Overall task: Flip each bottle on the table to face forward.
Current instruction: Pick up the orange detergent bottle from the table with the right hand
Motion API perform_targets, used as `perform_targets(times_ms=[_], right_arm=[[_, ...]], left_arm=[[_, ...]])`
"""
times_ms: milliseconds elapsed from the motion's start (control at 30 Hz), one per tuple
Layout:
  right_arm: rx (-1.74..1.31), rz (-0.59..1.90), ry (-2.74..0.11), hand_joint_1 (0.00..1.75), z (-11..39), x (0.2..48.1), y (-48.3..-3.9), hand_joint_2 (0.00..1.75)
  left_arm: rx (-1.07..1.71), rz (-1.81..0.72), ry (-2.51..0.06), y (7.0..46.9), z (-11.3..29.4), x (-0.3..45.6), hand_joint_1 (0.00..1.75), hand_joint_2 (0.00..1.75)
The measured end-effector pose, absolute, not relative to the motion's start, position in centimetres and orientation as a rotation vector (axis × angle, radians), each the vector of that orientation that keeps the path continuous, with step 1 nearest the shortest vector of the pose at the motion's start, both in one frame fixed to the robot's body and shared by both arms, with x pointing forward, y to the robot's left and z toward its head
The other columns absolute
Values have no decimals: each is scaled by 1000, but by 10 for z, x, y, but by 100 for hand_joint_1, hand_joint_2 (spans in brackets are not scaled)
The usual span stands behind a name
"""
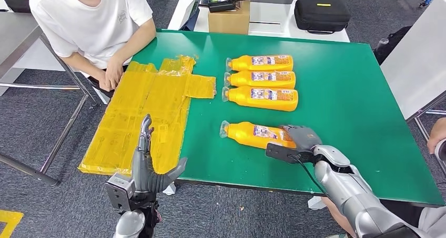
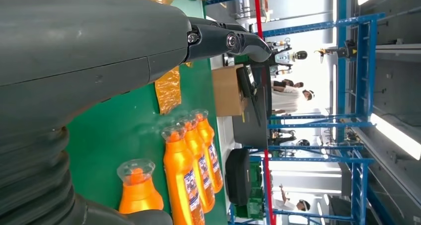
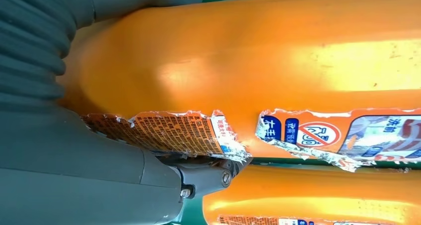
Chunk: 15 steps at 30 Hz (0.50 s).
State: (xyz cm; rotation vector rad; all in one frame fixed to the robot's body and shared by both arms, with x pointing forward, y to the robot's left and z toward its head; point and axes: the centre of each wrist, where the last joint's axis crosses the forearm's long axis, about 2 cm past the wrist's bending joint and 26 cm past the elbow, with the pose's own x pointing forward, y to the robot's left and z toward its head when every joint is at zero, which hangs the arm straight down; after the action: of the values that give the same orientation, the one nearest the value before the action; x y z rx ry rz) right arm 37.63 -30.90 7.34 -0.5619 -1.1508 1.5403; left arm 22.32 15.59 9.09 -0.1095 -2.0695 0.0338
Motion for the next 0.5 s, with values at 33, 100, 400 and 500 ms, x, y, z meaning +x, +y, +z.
perform_targets(times_ms=[33, 100, 400, 500], right_arm=[[-546, 1521, -1169, 175, 70, 373, -310, 175], [-484, 1456, -1232, 175, 62, 362, -310, 175], [-76, 910, -1710, 175, 36, 269, -250, 175], [-24, 721, -1869, 175, 52, 256, -224, 175]], left_arm=[[-113, 36, -2068, 156, 90, 222, 0, 175], [-126, 42, -2064, 156, 89, 218, 0, 175], [-245, 84, -2002, 153, 87, 198, 0, 175], [-319, 95, -1955, 150, 88, 195, 0, 175]])
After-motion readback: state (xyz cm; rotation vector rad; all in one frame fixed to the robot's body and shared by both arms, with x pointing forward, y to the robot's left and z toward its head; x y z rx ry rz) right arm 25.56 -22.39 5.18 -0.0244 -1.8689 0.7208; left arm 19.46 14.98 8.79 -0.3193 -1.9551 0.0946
